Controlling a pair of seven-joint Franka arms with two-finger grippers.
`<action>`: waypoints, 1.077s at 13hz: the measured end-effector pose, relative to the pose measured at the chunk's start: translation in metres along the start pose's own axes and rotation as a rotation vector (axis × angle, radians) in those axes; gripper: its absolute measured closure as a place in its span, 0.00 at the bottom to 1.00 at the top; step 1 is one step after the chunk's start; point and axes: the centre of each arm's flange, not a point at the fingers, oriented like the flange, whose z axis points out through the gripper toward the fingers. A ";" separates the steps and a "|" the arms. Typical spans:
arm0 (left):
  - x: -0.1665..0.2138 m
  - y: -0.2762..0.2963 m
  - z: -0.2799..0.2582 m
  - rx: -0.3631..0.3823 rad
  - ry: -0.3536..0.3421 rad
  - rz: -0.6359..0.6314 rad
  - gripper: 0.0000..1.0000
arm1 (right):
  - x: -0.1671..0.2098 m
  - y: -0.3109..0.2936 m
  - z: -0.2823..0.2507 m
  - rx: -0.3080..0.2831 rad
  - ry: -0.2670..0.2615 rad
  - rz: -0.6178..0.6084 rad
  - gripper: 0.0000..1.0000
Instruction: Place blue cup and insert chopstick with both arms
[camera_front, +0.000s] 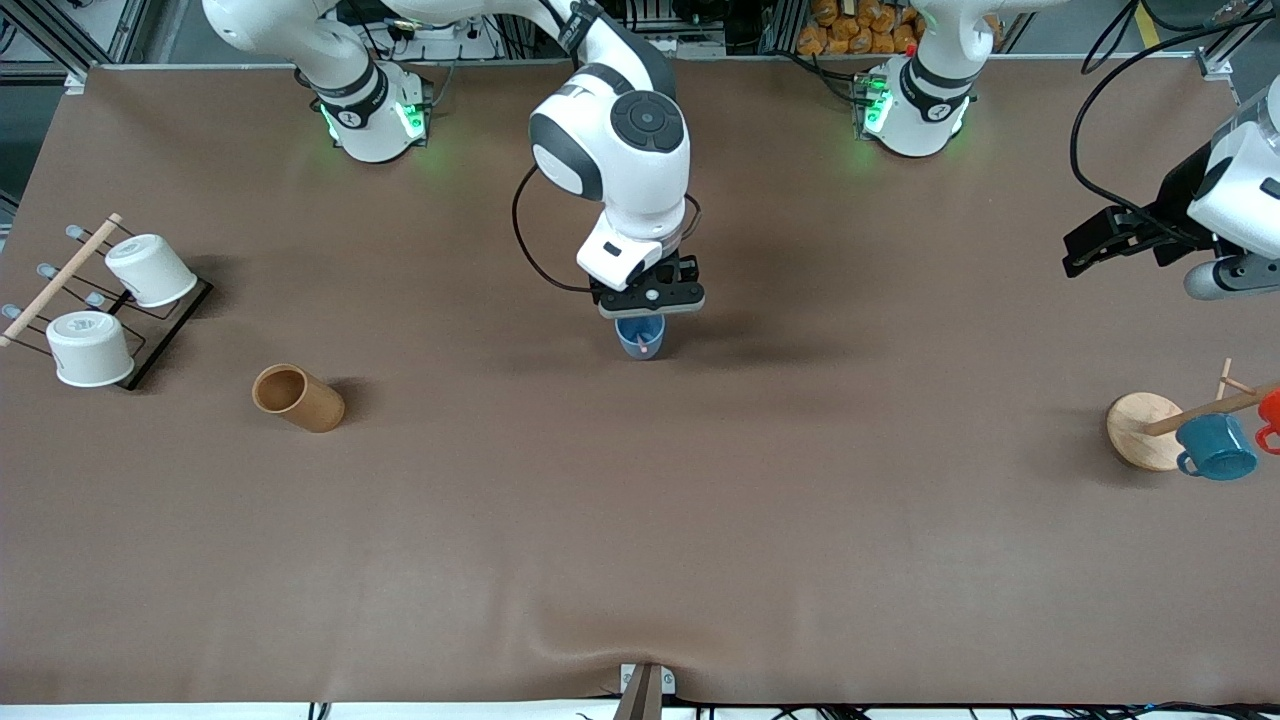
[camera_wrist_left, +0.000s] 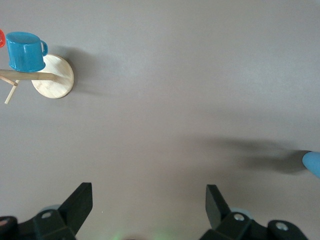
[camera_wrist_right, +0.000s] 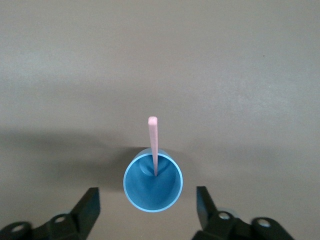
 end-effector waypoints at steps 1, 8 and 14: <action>0.000 0.000 0.000 0.000 0.000 0.000 0.00 | 0.001 0.002 -0.005 -0.003 0.000 0.003 0.00; 0.000 0.000 0.000 0.000 0.000 0.001 0.00 | 0.066 0.138 -0.097 -0.028 -0.015 -0.090 0.00; 0.000 0.001 0.000 0.000 0.000 0.001 0.00 | 0.111 0.369 -0.149 -0.030 -0.099 -0.124 0.00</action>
